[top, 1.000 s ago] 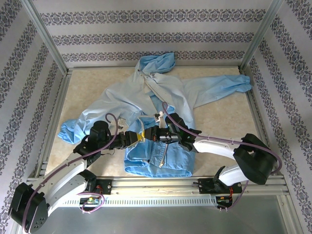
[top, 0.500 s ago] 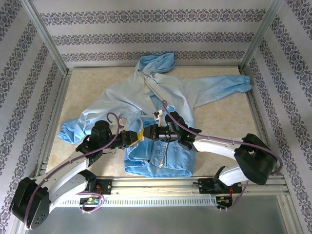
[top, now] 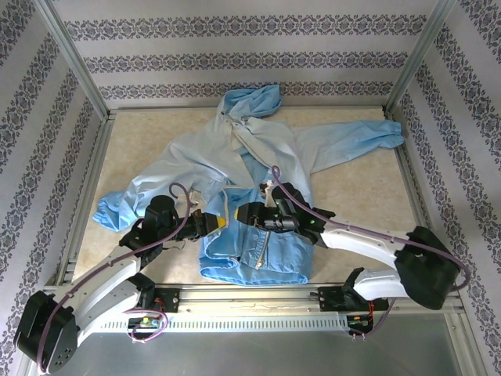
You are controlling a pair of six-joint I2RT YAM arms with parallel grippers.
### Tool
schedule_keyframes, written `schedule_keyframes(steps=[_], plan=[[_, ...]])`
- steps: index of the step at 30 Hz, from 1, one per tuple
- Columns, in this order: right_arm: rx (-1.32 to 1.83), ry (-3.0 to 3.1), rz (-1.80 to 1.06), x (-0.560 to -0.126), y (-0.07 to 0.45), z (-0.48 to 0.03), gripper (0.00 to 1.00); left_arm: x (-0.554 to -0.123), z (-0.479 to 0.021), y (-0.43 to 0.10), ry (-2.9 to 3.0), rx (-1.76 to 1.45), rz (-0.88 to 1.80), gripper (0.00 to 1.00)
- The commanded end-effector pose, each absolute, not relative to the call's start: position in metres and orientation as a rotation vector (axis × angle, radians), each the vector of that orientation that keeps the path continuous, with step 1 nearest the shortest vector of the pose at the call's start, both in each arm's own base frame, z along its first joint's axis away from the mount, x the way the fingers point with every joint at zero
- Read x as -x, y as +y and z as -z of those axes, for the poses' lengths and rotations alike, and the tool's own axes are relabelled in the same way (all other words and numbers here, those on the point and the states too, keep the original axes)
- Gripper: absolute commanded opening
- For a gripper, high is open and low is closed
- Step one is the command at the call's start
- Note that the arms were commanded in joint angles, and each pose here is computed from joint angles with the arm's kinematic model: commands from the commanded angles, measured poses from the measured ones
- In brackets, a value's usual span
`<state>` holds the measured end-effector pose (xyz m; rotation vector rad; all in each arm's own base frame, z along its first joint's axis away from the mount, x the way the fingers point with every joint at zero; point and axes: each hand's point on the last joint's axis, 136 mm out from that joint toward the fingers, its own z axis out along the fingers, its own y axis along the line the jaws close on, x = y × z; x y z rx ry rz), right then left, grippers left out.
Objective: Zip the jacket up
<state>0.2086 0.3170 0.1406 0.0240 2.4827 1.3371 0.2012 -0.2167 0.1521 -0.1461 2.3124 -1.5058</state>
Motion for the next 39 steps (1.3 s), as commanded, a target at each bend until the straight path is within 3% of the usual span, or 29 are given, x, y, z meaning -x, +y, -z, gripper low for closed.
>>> schedule_keyframes(steps=[1, 12, 27, 31, 36, 39], plan=[[-0.114, 2.667, -0.984, -0.195, 0.265, -0.089, 0.52, -0.204, -0.142, -0.204, 2.368, 0.123, 1.354, 0.00], [-0.225, 2.675, -0.769, -0.209, 0.236, -0.050, 0.55, -0.202, -0.117, -0.202, 2.456, 0.119, 1.292, 0.00], [-0.001, 2.730, -0.875, -0.219, 0.301, -0.063, 0.51, -0.197, -0.094, -0.199, 2.499, 0.134, 1.273, 0.00], [0.017, 2.731, -0.911, -0.218, 0.311, -0.063, 0.37, -0.198, -0.088, -0.201, 2.518, 0.131, 1.273, 0.00], [0.055, 2.791, -0.822, -0.216, 0.304, -0.053, 0.07, -0.198, -0.082, -0.202, 2.539, 0.126, 1.272, 0.00], [0.075, 2.835, -0.721, -0.220, 0.277, -0.064, 0.00, -0.200, -0.080, -0.203, 2.543, 0.126, 1.267, 0.00]])
